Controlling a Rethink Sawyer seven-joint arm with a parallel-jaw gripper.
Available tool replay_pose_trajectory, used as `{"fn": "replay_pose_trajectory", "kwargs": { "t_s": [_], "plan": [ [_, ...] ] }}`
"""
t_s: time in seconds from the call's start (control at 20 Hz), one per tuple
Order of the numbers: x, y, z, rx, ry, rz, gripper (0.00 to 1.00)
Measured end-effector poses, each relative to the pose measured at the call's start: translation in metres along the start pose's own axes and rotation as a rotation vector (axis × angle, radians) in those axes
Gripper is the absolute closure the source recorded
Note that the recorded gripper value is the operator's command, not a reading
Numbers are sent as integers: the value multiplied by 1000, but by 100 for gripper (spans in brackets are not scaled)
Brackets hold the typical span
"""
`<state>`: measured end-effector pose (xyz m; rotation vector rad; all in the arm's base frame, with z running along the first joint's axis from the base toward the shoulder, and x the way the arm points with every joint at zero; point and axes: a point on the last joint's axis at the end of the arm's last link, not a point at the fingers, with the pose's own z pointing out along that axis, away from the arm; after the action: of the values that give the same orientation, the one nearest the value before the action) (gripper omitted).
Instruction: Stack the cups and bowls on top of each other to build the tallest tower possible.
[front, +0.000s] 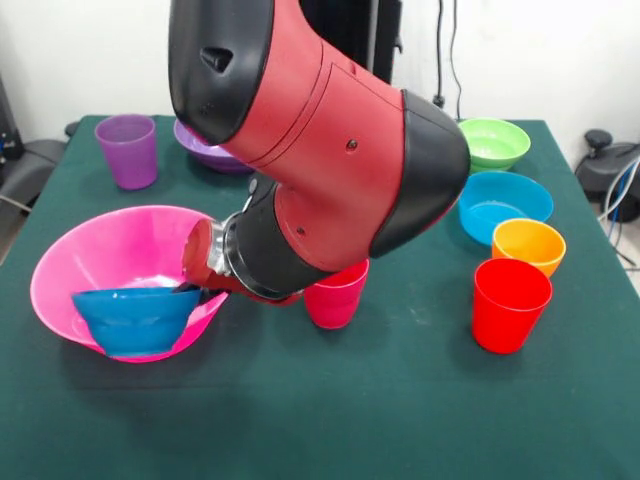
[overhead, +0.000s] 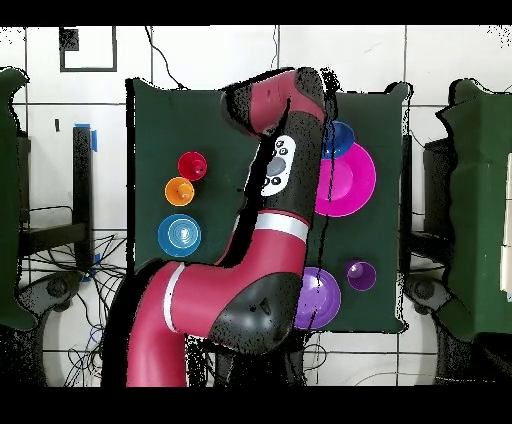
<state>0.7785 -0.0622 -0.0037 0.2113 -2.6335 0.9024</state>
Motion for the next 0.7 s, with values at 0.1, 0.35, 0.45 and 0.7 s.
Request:
{"fn": "replay_pose_trajectory", "kwargs": {
  "t_s": [0.1, 0.35, 0.45, 0.7],
  "plan": [
    [4, -1, -3, -2, 31, -21, 100],
    [13, -4, -10, -11, 104, -71, 100],
    [17, -6, -13, -15, 130, -87, 100],
    [19, -16, -23, -6, 139, -85, 100]
  ]
}}
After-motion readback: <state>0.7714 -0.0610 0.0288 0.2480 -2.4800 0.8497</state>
